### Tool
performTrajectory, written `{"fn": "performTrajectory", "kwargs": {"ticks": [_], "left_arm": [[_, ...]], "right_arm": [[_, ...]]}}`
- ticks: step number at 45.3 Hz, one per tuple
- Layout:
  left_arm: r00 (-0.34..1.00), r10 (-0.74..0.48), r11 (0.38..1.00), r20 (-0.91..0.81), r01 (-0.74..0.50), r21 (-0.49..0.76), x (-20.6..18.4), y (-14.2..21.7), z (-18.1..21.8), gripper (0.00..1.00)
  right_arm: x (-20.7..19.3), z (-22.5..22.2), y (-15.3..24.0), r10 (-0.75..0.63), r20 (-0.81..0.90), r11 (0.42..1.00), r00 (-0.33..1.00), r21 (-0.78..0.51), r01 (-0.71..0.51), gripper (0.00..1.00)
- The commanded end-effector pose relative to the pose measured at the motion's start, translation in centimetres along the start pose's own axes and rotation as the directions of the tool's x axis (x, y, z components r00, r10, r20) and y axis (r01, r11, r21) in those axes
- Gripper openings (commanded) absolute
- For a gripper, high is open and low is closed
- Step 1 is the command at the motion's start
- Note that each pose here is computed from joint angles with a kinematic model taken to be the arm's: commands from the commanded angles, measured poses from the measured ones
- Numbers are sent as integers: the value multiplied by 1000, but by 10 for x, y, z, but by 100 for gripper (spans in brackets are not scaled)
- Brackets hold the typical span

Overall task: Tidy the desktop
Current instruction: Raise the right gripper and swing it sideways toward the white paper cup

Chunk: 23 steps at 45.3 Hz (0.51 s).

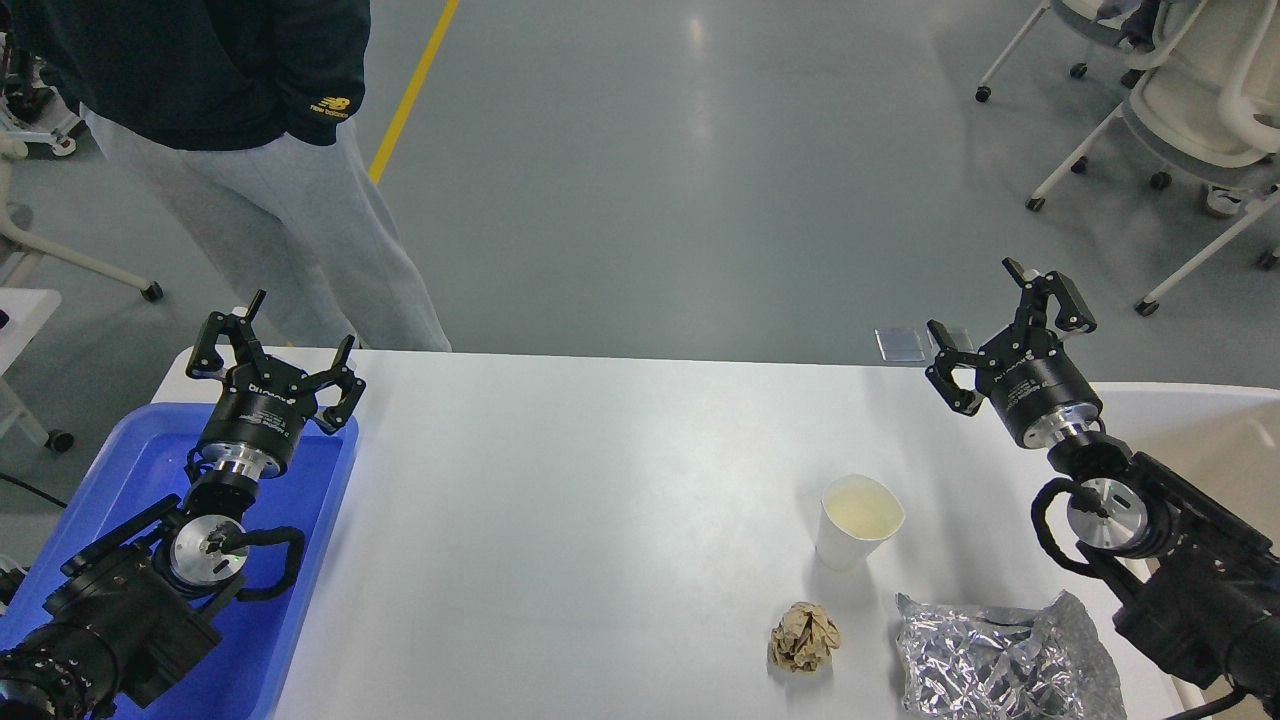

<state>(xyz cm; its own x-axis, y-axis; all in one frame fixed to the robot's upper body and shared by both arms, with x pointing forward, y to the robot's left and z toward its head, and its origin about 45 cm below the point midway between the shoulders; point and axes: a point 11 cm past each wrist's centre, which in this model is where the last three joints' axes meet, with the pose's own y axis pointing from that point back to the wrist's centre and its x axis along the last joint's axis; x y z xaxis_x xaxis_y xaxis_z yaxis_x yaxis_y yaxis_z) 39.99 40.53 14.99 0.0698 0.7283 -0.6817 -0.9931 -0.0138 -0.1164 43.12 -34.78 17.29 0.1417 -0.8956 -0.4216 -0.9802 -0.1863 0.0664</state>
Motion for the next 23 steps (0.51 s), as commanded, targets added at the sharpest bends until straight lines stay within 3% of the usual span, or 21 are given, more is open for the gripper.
{"fn": "performTrajectory", "kwargs": {"ticks": [1, 9, 17, 23], "left_arm": [[1000, 0, 1000, 0, 0, 0, 0, 0, 0, 100], [1000, 0, 1000, 0, 0, 0, 0, 0, 0, 100], [1000, 0, 1000, 0, 0, 0, 0, 0, 0, 100], [1000, -1, 1000, 0, 1, -1, 0, -1, 0, 100]], "right_arm": [[-8, -12, 8, -134, -222, 978, 966, -186, 93, 100], [-19, -28, 14, -235, -377, 960, 896, -233, 154, 100], [-21, -1, 30, -411, -606, 887, 681, -439, 144, 100], [-24, -7, 34, -478, -686, 859, 548, -496, 129, 100]]}}
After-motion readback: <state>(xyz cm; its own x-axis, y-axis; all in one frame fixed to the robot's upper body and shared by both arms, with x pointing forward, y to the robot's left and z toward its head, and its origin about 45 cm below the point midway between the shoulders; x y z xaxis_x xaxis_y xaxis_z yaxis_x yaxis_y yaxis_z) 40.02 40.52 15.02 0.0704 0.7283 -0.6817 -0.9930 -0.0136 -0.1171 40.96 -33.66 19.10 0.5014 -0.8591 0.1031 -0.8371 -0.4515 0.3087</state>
